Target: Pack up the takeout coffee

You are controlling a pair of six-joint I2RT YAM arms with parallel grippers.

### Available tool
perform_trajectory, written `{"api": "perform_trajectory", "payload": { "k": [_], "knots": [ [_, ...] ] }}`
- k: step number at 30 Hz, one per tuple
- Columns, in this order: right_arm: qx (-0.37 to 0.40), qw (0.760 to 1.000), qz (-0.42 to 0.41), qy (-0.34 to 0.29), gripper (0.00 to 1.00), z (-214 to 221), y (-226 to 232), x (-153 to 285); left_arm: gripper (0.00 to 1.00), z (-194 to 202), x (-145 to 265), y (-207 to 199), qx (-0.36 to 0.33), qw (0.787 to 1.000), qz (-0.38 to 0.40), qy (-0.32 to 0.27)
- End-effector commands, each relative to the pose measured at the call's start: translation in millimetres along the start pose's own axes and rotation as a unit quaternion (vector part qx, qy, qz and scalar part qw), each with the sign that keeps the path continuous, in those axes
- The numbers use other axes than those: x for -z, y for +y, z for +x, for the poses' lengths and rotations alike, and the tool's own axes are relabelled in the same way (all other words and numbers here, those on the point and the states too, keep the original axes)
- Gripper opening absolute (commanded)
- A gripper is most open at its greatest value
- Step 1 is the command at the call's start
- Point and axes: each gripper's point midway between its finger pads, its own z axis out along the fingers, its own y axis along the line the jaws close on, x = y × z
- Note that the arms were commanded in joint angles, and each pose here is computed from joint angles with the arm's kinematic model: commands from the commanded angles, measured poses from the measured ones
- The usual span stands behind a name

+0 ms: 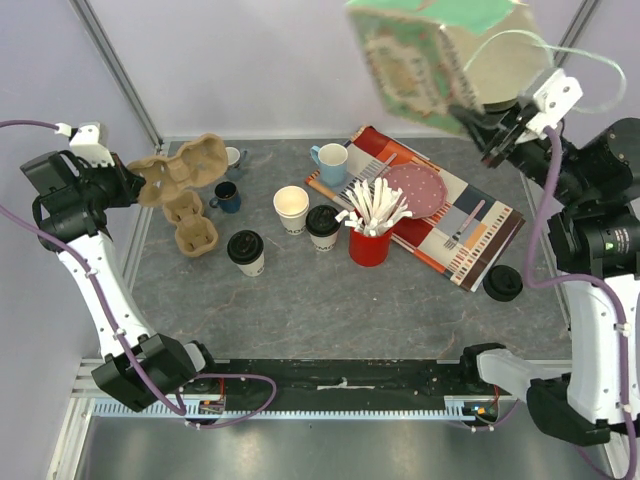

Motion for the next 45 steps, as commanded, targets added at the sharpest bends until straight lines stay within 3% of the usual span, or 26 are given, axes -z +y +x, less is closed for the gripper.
{"api": "perform_trajectory", "payload": {
  "k": [1, 4, 8, 12, 16, 17, 25, 27, 29, 31, 37, 42, 45],
  "knots": [
    [-0.077, 0.969, -0.230, -0.032, 0.00, -18.1, 93.7, -4.2, 0.02, -14.9, 12.3, -10.8, -0.016, 1.000, 0.012, -0.021],
    [-0.126, 0.930, -0.344, -0.017, 0.00, -20.1, 149.7, 14.4, 0.02, -16.6, 13.7, -7.2, -0.016, 1.000, 0.001, -0.020],
    [-0.176, 0.901, -0.394, 0.049, 0.00, 6.9, 188.9, 24.5, 0.02, -19.8, 13.8, -5.6, -0.014, 1.000, -0.003, -0.021],
    [-0.171, 0.868, -0.449, 0.130, 0.00, 38.6, 251.7, 36.9, 0.02, -21.2, 13.8, -5.8, -0.012, 1.000, -0.002, -0.022],
    [-0.130, 0.859, -0.460, 0.184, 0.00, 57.9, 295.0, 43.8, 0.02, -22.2, 14.4, -6.2, -0.012, 1.000, -0.002, -0.022],
    [-0.110, 0.869, -0.438, 0.203, 0.00, 69.1, 296.5, 38.5, 0.02, -22.2, 14.4, -6.1, -0.012, 1.000, -0.002, -0.022],
    [0.049, 0.841, -0.445, 0.304, 0.00, 135.6, 353.8, 49.1, 0.02, -20.9, 15.1, -7.7, -0.015, 1.000, 0.003, -0.017],
    [0.083, 0.843, -0.435, 0.306, 0.00, 150.9, 360.5, 48.0, 0.02, -20.4, 16.2, -10.9, -0.012, 1.000, 0.009, -0.015],
    [0.114, 0.867, -0.393, 0.284, 0.00, 152.5, 353.6, 35.5, 0.02, -21.4, 17.2, -15.0, -0.010, 1.000, 0.018, -0.017],
    [0.138, 0.869, -0.387, 0.275, 0.00, 161.1, 360.1, 39.5, 0.02, -21.8, 18.3, -22.3, -0.002, 0.999, 0.034, -0.018],
    [0.139, 0.829, -0.463, 0.280, 0.00, 175.8, 385.2, 66.9, 0.02, -29.2, 23.8, -37.5, 0.009, 0.997, 0.066, -0.024],
    [0.155, 0.823, -0.458, 0.298, 0.00, 189.8, 382.1, 71.2, 0.02, -28.9, 31.5, -64.2, 0.028, 0.992, 0.122, -0.014],
    [0.164, 0.813, -0.465, 0.308, 0.00, 203.0, 385.0, 77.5, 0.02, -28.7, 41.6, -102.2, 0.016, 0.984, 0.178, 0.006]
  ]
}}
